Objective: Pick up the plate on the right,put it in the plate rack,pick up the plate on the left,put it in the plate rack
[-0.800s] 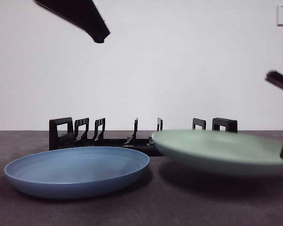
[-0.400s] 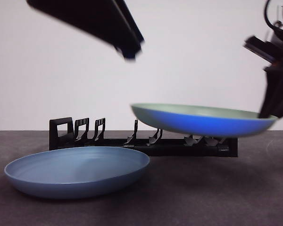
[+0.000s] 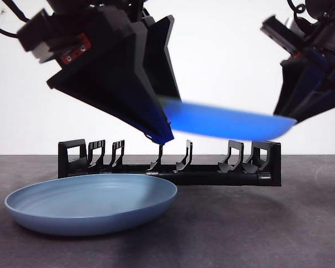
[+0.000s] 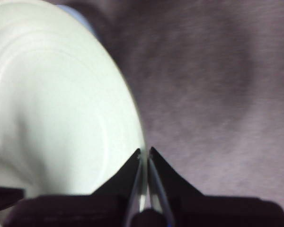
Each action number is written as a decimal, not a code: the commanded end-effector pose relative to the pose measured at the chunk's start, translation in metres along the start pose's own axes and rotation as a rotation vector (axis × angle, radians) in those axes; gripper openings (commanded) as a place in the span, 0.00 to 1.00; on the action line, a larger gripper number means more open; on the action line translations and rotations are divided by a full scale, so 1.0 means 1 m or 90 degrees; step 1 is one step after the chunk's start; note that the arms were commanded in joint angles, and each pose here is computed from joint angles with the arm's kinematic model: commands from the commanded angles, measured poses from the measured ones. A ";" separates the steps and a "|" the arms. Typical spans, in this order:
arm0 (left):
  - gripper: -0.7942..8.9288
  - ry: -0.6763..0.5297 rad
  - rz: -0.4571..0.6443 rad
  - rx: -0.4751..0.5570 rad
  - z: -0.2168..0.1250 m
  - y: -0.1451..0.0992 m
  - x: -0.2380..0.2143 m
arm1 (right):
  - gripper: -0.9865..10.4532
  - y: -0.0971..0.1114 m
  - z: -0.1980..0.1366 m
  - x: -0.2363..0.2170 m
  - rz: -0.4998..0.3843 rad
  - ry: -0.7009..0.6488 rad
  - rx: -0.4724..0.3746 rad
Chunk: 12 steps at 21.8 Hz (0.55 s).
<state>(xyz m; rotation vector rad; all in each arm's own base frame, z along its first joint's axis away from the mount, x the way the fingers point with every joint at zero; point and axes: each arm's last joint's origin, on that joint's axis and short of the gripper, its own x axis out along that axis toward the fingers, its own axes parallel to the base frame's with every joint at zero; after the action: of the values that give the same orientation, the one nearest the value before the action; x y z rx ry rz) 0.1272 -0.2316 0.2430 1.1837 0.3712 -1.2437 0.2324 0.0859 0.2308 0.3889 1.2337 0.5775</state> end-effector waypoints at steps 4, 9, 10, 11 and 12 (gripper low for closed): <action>0.07 -0.003 0.000 0.014 0.001 -0.001 0.001 | 0.07 0.007 0.005 -0.006 0.027 -0.010 -0.012; 0.07 -0.006 -0.002 0.015 0.001 -0.001 0.001 | 0.07 0.009 0.007 -0.007 0.023 -0.018 -0.024; 0.07 -0.007 -0.004 0.015 0.001 -0.001 0.001 | 0.07 0.009 0.007 -0.007 0.022 -0.019 -0.029; 0.07 -0.009 -0.005 0.015 0.001 -0.001 0.001 | 0.07 0.009 0.008 -0.007 0.022 -0.021 -0.035; 0.07 -0.009 -0.005 0.015 0.001 -0.001 0.001 | 0.07 0.009 0.008 -0.007 0.022 -0.026 -0.045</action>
<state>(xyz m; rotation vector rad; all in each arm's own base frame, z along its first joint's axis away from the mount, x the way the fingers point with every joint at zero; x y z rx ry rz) 0.1258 -0.2336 0.2459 1.2056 0.3193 -1.2598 0.2352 0.0870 0.2383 0.3820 1.2100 0.5908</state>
